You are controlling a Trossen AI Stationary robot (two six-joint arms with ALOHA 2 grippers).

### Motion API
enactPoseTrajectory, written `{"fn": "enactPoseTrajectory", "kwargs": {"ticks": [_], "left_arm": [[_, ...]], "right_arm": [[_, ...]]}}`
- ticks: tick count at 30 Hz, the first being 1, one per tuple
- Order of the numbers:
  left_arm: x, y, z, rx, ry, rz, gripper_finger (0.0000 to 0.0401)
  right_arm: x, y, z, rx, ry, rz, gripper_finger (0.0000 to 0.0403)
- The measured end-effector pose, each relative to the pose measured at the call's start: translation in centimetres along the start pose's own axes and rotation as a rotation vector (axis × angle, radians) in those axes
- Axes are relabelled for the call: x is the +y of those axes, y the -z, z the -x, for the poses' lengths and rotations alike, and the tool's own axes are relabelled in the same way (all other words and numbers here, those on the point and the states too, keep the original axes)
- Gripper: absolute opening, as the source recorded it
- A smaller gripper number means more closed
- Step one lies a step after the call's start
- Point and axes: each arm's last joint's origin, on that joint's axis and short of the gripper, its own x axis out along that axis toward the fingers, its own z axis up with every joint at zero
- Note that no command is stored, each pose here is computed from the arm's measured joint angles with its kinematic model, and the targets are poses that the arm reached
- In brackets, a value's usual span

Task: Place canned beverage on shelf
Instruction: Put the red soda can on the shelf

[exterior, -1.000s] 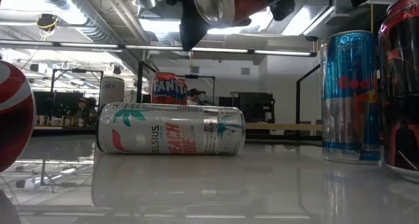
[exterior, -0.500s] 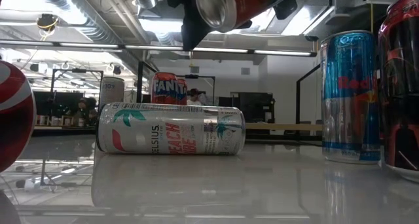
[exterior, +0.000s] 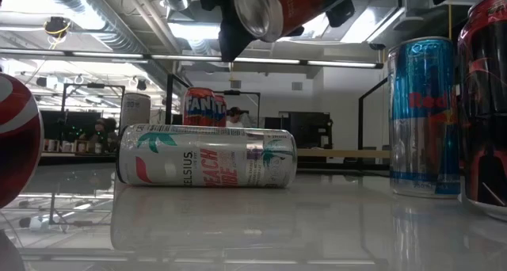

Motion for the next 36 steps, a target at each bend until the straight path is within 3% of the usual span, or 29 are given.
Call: {"fn": "enactPoseTrajectory", "kwargs": {"ticks": [22,36], "left_arm": [[-0.13,-0.04,0.00,-0.010,0.006,0.012,0.0286],[-0.12,-0.04,0.00,-0.009,0.004,0.023,0.0286]], "right_arm": [[0.00,0.08,-0.87,-0.033,-0.105,0.010,0.0319],[0.02,0.10,-0.90,-0.028,-0.096,-0.055,0.0319]]}}
